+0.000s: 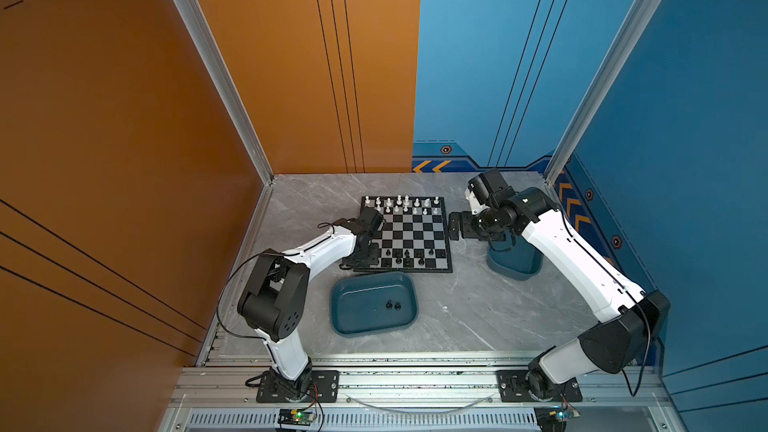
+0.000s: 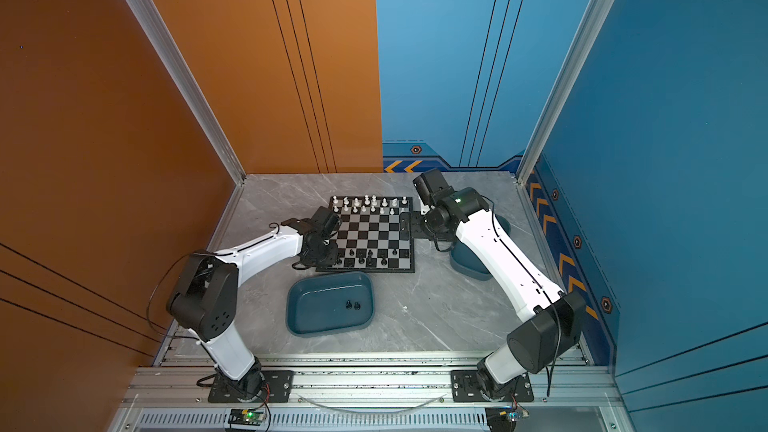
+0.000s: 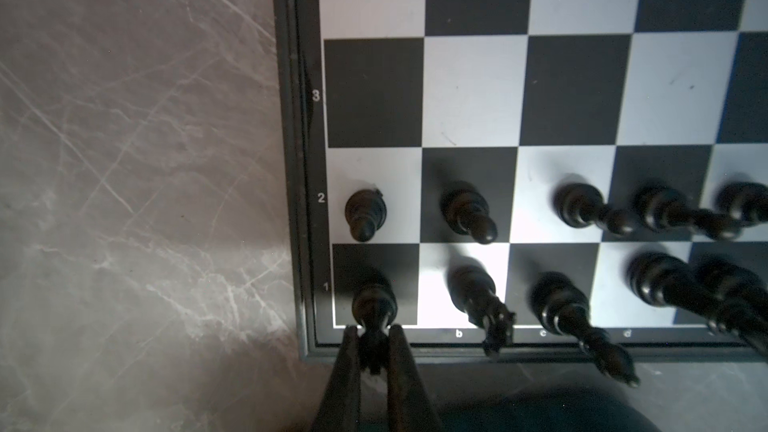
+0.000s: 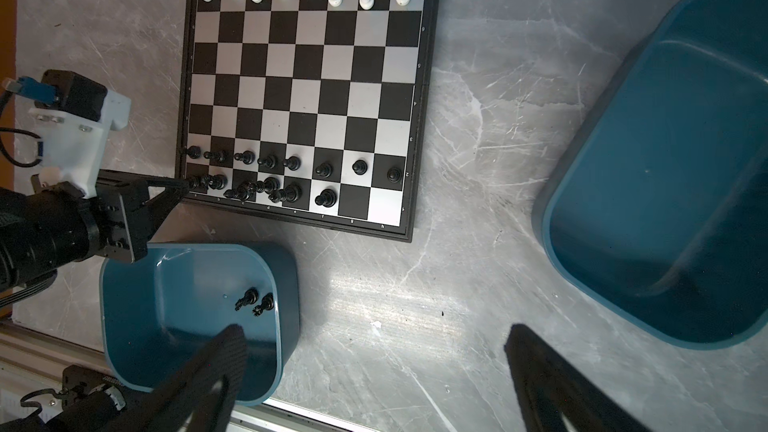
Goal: Set up the chess pieces on the board
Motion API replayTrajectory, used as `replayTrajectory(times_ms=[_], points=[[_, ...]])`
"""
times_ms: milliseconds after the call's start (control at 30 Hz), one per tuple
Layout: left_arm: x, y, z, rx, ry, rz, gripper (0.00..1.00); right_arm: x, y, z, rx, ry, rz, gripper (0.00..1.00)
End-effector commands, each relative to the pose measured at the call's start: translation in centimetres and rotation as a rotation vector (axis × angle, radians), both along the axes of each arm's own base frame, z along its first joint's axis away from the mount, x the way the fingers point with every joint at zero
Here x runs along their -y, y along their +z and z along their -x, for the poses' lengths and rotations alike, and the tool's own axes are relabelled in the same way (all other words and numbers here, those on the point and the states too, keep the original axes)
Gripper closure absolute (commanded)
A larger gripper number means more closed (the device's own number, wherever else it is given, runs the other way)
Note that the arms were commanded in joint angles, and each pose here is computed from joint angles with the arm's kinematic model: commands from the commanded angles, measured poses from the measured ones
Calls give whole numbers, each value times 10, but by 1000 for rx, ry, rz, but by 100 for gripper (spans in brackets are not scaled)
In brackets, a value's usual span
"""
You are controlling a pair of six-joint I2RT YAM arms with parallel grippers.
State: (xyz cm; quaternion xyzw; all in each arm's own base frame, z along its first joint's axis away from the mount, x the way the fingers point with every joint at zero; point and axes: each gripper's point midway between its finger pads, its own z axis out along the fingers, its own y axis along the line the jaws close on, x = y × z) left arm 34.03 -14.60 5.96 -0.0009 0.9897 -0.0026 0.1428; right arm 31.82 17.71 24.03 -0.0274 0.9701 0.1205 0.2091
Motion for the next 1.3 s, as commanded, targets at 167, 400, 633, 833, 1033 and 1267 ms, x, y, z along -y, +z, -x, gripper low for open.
replayTrajectory(times_ms=[167, 400, 633, 833, 1033, 1267], points=[[0, -2, -8, -1, -13, 1, 96, 5, 2, -5, 2, -29, 21, 0], [1, -6, -10, -6, -12, 6, 97, 5, 0, -7, -3, -28, 23, 0], [2, -7, -13, -6, -12, 8, 96, 5, 0, -10, -5, -27, 24, 0], [3, -2, -13, 5, -3, 20, 83, 5, -1, -13, -12, -27, 24, 0], [4, 6, -11, 16, 6, 35, 78, 5, -3, -14, -19, -24, 24, 0], [5, 16, -8, 28, 9, 41, 72, 6, -3, -14, -16, -22, 23, 0]])
